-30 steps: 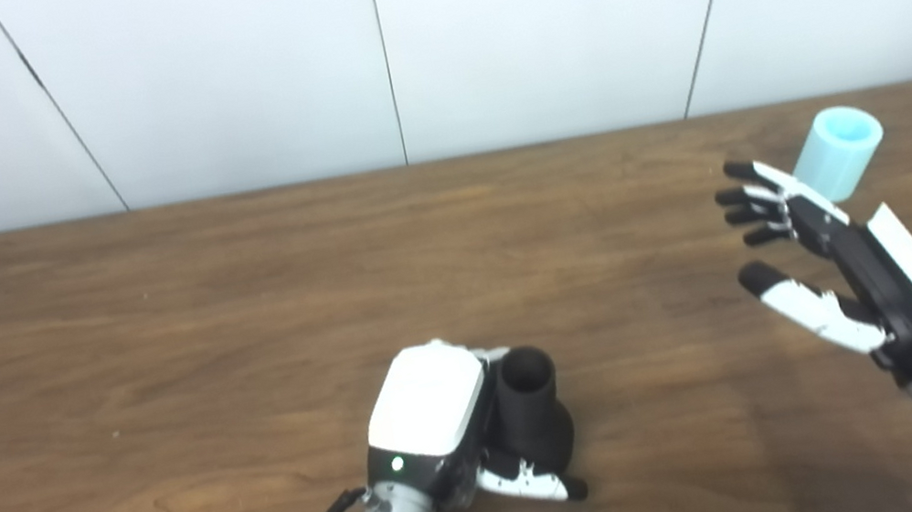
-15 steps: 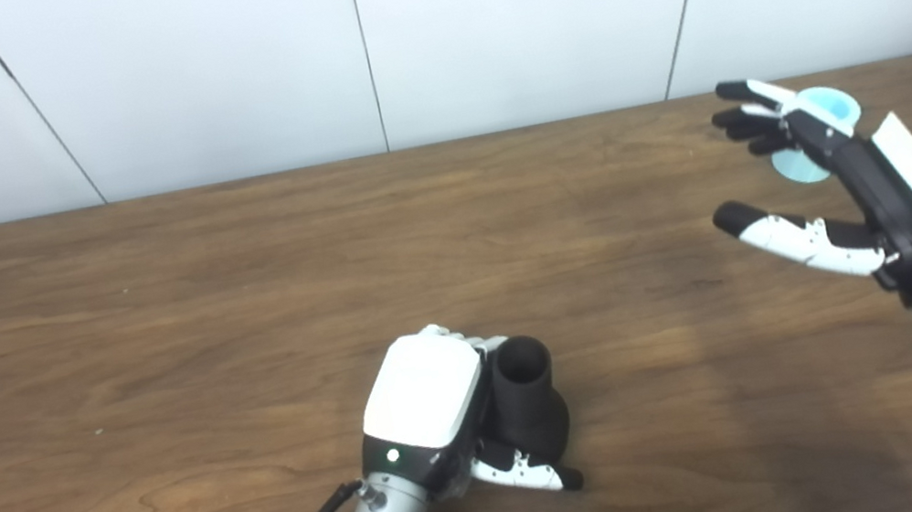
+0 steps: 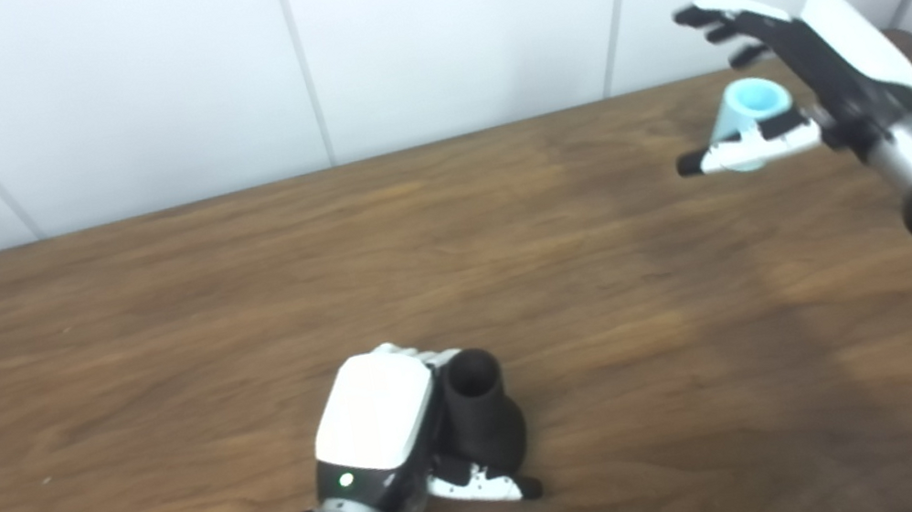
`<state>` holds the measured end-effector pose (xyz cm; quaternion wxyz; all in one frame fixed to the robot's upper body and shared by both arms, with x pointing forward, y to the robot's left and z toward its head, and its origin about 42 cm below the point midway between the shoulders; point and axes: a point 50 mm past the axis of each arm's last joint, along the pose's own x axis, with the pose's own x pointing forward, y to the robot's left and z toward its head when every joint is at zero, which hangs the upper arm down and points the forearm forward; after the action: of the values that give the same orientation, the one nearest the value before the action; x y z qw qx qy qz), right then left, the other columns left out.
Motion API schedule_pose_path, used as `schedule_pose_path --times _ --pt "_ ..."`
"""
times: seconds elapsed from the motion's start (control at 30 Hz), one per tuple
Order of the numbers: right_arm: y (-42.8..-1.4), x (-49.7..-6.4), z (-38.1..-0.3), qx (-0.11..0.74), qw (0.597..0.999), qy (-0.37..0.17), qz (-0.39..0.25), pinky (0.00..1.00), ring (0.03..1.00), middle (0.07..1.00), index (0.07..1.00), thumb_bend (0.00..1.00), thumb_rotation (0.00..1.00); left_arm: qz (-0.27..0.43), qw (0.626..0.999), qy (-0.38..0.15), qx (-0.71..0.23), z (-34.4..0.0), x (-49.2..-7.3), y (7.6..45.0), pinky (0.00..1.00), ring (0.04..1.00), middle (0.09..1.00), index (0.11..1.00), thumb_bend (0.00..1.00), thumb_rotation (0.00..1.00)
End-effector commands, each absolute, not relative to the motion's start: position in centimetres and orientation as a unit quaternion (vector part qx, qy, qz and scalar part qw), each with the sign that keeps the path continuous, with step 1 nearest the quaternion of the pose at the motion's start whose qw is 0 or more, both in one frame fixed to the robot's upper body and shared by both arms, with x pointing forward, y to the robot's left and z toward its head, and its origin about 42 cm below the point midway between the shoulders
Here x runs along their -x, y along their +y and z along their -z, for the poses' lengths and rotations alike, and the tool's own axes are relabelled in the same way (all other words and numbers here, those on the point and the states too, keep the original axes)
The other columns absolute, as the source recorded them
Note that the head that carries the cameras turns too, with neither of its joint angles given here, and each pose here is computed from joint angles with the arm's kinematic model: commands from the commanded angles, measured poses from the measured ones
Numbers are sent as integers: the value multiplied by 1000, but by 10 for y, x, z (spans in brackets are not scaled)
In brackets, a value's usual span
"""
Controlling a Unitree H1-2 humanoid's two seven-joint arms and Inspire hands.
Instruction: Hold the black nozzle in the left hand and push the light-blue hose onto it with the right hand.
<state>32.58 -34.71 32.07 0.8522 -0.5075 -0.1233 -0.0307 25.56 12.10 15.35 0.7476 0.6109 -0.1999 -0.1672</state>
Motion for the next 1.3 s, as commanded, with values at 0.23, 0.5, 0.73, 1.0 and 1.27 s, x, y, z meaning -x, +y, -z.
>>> schedule_pose_path --times 0.23,0.5,0.73,1.0,1.27 --pt "-382 -367 -370 620 775 -101 61 860 902 831 769 926 93 177 740 -185 -622 -146 -252 130 705 579 469 496 525 0" --pt "-393 -401 -346 642 765 -10 49 774 862 826 780 946 165 178 738 -183 -625 -145 -254 133 707 570 471 494 525 0" --pt "-412 -430 -322 644 763 15 46 873 881 836 776 985 246 177 739 -184 -624 -146 -253 135 699 568 478 491 525 0" --pt "-422 -443 -311 635 769 47 52 731 833 830 785 989 232 180 738 -182 -624 -147 -253 137 686 571 459 500 525 0" --pt "-429 -445 -298 651 756 52 43 759 836 830 792 995 230 179 737 -180 -627 -146 -254 138 682 571 462 497 525 0"
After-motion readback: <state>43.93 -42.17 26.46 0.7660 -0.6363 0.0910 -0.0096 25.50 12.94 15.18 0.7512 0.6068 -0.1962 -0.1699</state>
